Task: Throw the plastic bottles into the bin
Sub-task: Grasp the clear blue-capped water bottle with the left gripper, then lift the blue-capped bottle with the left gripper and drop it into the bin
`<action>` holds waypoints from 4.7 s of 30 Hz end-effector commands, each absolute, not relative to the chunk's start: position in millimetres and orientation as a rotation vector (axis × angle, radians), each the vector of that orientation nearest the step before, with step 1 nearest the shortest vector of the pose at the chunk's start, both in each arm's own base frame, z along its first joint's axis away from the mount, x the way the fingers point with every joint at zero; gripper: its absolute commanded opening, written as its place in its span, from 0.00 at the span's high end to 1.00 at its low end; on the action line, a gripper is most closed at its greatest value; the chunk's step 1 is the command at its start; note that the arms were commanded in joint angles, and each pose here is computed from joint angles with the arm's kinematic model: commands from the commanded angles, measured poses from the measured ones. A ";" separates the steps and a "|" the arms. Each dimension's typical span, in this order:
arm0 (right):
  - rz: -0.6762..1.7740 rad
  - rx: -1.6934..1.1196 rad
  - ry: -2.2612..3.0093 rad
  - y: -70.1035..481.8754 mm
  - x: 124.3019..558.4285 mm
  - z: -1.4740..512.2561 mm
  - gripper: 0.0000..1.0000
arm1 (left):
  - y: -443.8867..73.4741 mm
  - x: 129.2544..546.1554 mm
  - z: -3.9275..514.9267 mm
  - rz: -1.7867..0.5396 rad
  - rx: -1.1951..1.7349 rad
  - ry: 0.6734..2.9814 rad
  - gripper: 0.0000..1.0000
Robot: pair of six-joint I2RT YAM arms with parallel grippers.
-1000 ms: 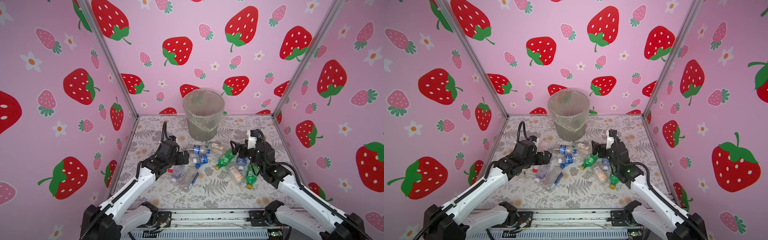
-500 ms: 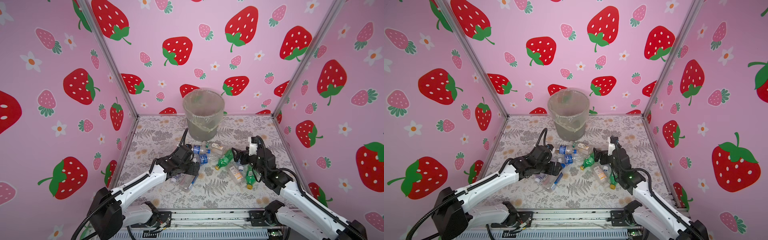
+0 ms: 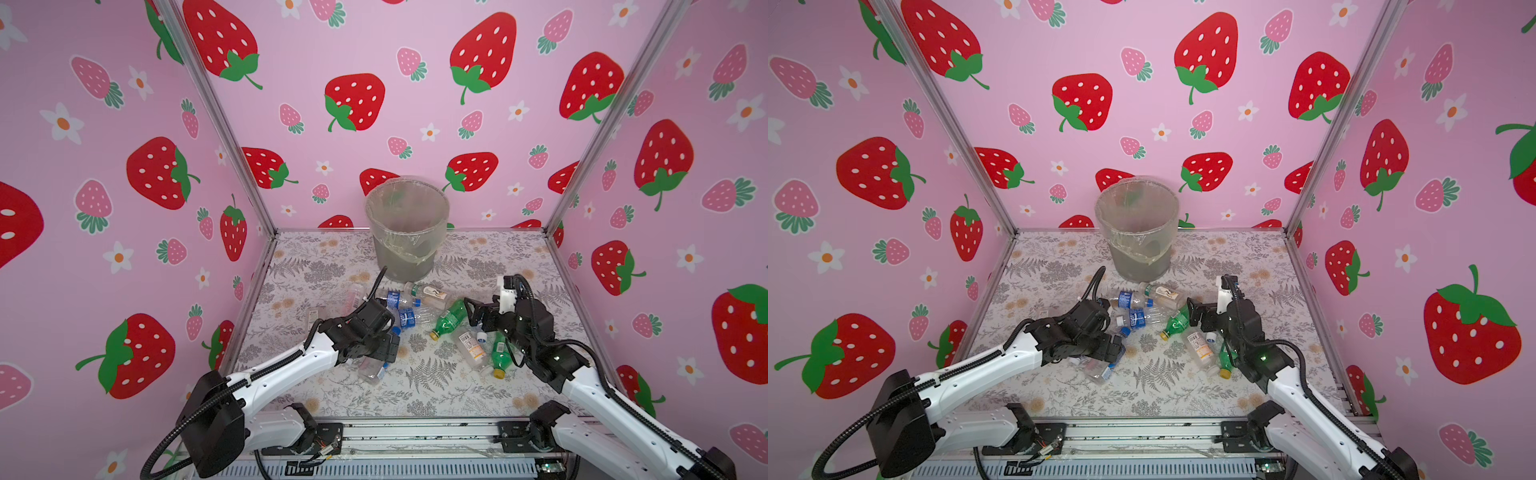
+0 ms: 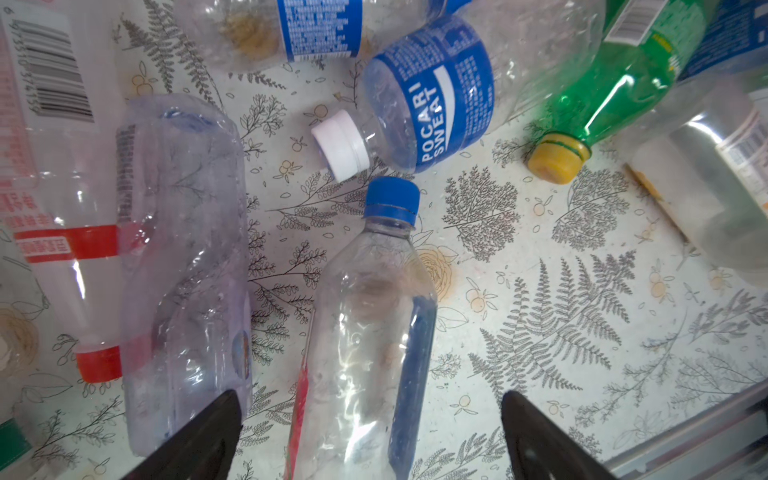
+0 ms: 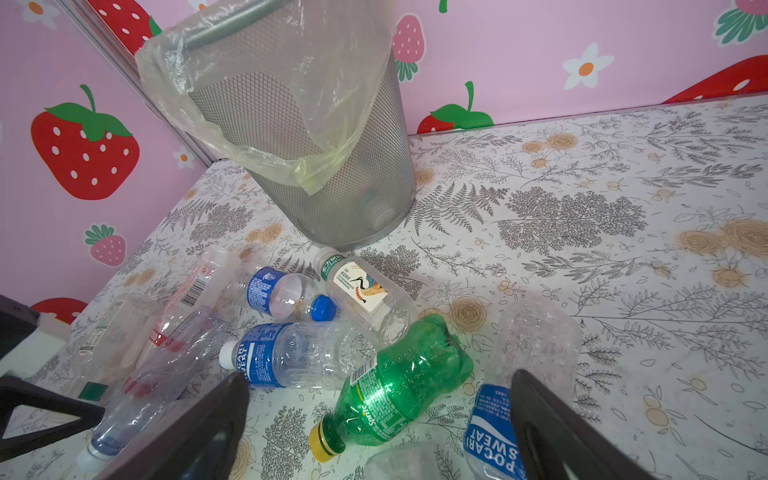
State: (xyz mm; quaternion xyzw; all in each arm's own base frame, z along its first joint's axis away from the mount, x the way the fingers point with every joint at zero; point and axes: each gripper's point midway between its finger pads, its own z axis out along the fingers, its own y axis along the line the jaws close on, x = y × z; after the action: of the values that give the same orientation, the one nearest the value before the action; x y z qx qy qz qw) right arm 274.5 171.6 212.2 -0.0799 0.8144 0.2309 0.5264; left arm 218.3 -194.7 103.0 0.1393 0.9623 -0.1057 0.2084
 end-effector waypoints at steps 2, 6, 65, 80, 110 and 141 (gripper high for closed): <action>0.534 -0.191 1.958 169.7 276.3 207.7 0.01 | -189.0 209.8 98.0 -0.302 0.298 2.716 0.01; 0.545 -0.187 1.961 171.8 277.4 205.8 0.01 | -195.4 205.2 93.4 -0.358 0.263 2.742 0.01; 0.550 -0.174 1.977 170.7 276.1 198.7 0.01 | -219.6 175.5 81.5 -0.443 0.351 2.724 0.45; 0.549 -0.173 1.983 170.4 275.8 196.0 0.01 | -218.6 192.3 144.5 -0.542 0.313 2.486 0.45; 0.522 -0.182 2.007 166.9 273.3 183.0 0.01 | -227.5 243.9 260.3 -0.504 0.309 2.052 0.47; 0.487 -0.190 2.058 172.2 283.9 168.7 0.01 | -218.7 293.0 341.4 -0.528 0.235 1.694 0.49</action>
State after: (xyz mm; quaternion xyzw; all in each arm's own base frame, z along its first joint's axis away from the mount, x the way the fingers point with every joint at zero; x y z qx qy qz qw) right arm 278.5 174.2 158.2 -0.0851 0.8537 0.2025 0.4722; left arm 285.3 -216.5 315.0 0.1090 0.7604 -0.2146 0.6032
